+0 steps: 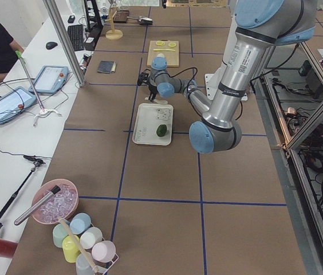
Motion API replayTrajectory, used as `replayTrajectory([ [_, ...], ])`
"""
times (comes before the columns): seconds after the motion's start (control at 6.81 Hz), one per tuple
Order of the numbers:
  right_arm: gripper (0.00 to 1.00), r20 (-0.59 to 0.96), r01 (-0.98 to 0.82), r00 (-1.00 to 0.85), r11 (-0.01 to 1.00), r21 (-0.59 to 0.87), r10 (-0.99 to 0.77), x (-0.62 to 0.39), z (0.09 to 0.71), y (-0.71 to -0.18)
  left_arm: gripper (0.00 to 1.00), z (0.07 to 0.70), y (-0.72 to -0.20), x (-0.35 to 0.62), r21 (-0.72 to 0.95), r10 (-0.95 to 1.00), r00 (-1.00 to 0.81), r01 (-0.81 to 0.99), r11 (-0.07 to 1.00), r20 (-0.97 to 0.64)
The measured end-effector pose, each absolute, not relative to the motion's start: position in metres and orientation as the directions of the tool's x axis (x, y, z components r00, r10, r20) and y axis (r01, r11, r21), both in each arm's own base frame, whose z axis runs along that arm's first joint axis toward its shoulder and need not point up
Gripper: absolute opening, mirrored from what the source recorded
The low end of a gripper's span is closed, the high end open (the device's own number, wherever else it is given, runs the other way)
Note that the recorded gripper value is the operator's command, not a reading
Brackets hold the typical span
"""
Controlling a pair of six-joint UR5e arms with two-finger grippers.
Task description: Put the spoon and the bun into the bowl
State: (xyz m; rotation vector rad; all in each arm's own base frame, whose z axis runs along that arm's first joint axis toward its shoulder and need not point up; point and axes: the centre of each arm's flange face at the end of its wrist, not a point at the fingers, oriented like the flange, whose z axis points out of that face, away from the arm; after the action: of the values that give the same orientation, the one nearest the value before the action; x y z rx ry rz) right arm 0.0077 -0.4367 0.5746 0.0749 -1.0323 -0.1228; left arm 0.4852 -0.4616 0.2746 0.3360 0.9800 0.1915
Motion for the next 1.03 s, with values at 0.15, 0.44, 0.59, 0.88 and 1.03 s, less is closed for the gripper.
replayTrajectory([
  [0.15, 1.00, 0.852, 0.066, 0.506, 0.991, 0.120, -0.137, 0.008, 0.574, -0.437, 0.00, 0.231, -0.459, 0.499, 0.393, 0.340, 0.501, 0.001, 0.919, -0.796],
  [0.44, 1.00, 0.852, 0.066, 0.506, 0.991, 0.119, -0.136, 0.008, 0.575, -0.437, 0.00, 0.161, -0.461, 0.528, 0.433, 0.383, 0.434, 0.019, 0.901, -0.815],
  [0.59, 1.00, 0.852, 0.066, 0.506, 0.991, 0.118, -0.135, 0.008, 0.574, -0.437, 0.00, 0.140, -0.465, 0.539, 0.450, 0.395, 0.423, 0.036, 0.892, -0.816],
  [0.88, 1.00, 0.852, 0.066, 0.506, 0.991, 0.118, -0.135, 0.008, 0.575, -0.437, 0.63, 0.138, -0.464, 0.563, 0.484, 0.412, 0.430, 0.067, 0.873, -0.803],
  [1.03, 1.00, 0.852, 0.066, 0.506, 0.991, 0.117, -0.135, 0.008, 0.575, -0.437, 0.93, 0.143, -0.459, 0.572, 0.493, 0.419, 0.431, 0.072, 0.867, -0.799],
])
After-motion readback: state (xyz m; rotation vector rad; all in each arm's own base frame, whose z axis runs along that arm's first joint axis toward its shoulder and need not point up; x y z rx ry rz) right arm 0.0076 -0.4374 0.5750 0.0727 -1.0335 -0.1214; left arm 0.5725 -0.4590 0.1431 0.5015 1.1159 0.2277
